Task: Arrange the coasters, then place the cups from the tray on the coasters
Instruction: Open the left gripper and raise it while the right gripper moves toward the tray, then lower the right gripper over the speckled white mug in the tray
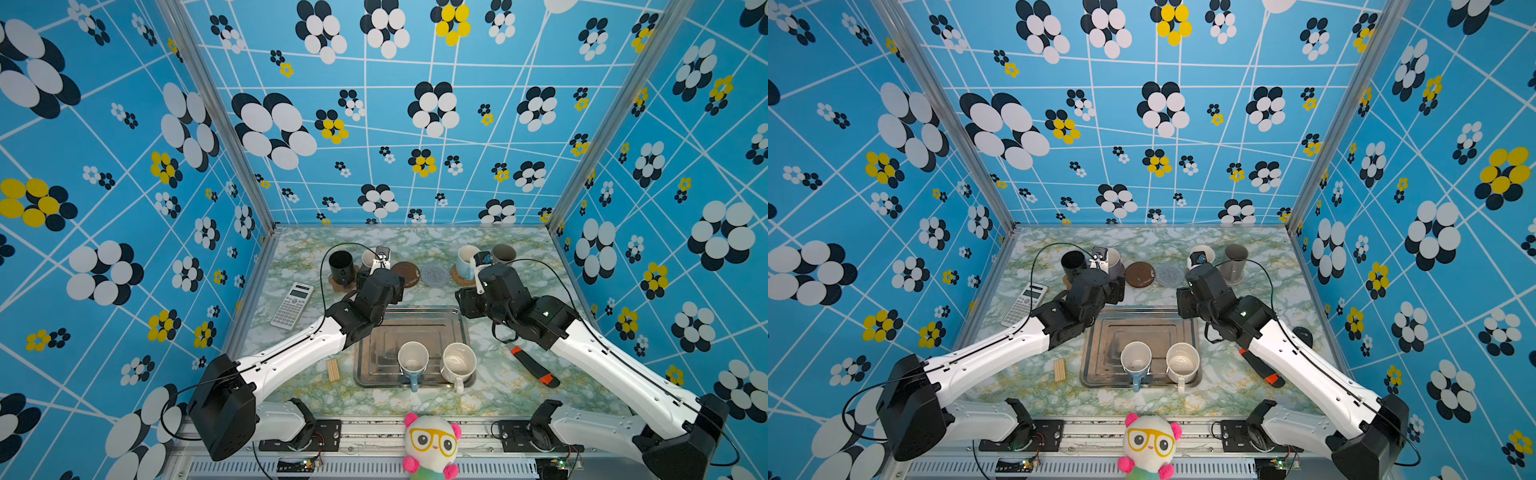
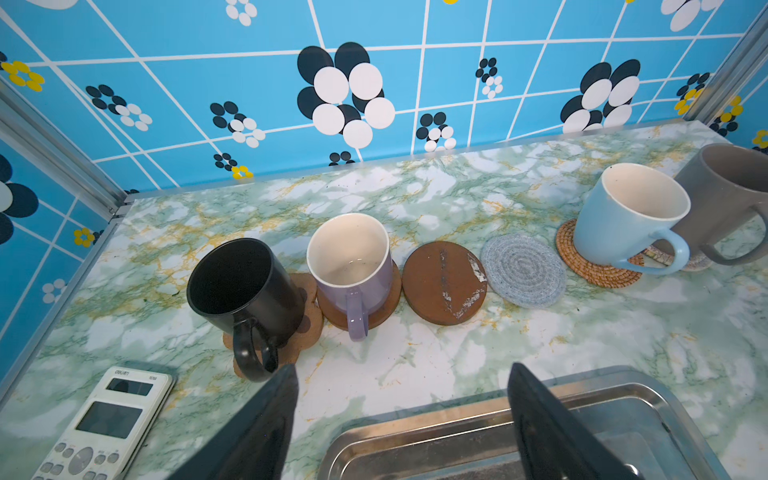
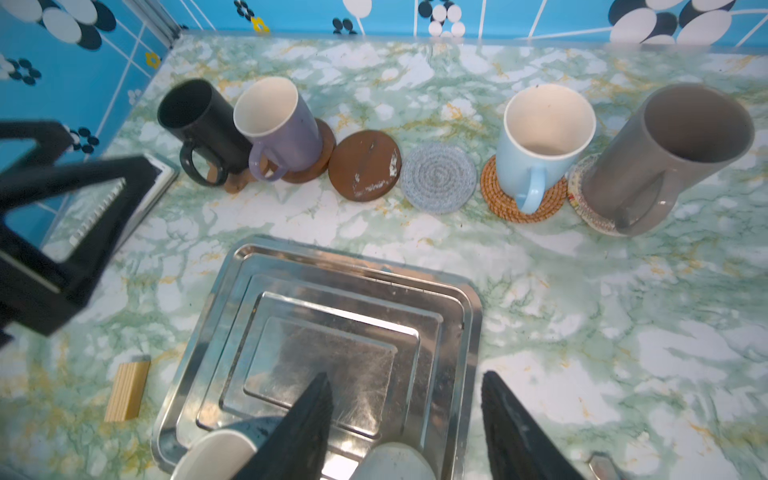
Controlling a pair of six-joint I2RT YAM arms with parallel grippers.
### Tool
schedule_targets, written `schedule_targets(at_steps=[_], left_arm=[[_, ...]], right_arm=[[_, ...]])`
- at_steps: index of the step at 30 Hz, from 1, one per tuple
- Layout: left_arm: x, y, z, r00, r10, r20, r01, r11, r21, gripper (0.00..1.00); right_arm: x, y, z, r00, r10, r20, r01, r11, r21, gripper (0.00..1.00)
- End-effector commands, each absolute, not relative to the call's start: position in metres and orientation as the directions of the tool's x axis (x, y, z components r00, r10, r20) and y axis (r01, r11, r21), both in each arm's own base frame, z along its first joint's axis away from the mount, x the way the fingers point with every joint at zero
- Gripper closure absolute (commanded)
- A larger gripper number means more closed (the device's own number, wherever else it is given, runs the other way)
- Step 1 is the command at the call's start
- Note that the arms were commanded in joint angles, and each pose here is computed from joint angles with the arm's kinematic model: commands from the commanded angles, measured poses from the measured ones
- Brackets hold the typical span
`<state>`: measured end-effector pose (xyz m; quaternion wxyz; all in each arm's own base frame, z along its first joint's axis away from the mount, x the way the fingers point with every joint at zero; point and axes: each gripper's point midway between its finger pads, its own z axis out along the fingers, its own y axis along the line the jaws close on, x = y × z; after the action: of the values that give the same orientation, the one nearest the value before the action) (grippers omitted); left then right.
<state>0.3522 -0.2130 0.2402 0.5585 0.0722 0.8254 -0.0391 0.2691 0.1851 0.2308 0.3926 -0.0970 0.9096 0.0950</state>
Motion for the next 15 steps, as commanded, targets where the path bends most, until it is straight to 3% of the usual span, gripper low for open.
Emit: schedule_targets(at_steps=[1, 15], left_arm=[[0.350, -0.208, 0.253, -0.319, 0.051, -0.946, 0.158, 0.987, 0.000, 0.18], [0.350, -0.176, 0.237, -0.338, -0.041, -0.940, 0.125, 0.988, -0.088, 0.17]], right_arm=[[0.242, 0.165, 0.205, -0.716, -0.126, -0.686, -0.199, 0.980, 0.027, 0.41], [0.184, 0.149, 0.176, -0.792, -0.154, -0.591, -0.161, 0.986, -0.042, 0.41]])
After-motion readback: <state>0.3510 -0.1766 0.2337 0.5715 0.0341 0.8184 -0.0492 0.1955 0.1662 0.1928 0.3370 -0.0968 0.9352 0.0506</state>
